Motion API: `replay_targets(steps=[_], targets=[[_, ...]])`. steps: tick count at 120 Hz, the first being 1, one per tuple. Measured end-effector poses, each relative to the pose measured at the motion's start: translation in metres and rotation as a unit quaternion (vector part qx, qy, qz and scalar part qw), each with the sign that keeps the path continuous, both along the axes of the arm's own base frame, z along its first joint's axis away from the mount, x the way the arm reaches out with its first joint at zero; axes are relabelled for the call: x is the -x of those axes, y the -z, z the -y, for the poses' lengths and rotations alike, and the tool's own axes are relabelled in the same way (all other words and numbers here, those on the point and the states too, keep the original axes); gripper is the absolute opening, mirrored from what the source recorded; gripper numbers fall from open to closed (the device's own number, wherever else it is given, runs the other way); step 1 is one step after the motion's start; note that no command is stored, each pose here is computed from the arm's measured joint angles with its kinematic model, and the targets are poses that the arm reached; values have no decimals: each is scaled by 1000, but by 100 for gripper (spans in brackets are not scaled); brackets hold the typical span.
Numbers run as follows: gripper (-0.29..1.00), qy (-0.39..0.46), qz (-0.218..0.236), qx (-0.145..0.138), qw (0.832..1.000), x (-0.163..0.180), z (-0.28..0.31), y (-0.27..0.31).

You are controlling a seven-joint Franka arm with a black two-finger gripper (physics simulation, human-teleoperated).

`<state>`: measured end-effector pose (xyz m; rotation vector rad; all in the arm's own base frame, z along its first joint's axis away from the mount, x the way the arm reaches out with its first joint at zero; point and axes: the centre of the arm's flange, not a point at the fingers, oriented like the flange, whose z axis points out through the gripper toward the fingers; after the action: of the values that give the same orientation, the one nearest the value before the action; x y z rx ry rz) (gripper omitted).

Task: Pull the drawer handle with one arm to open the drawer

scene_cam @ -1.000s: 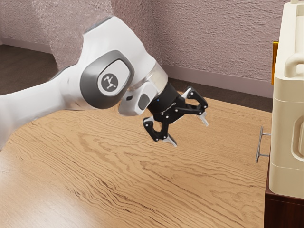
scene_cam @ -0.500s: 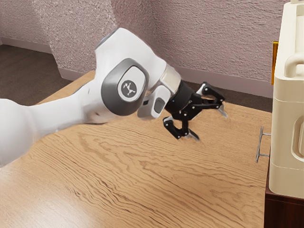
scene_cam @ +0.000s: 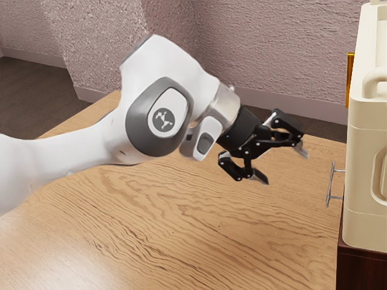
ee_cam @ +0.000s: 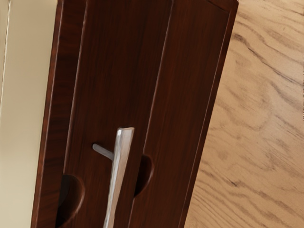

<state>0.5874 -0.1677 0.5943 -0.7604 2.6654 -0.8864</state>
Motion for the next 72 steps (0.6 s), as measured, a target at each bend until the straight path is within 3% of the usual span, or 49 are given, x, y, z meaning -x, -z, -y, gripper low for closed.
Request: replay_targets(steps=[72], targets=[[70,23,18,-50,998,-22,24,43]])
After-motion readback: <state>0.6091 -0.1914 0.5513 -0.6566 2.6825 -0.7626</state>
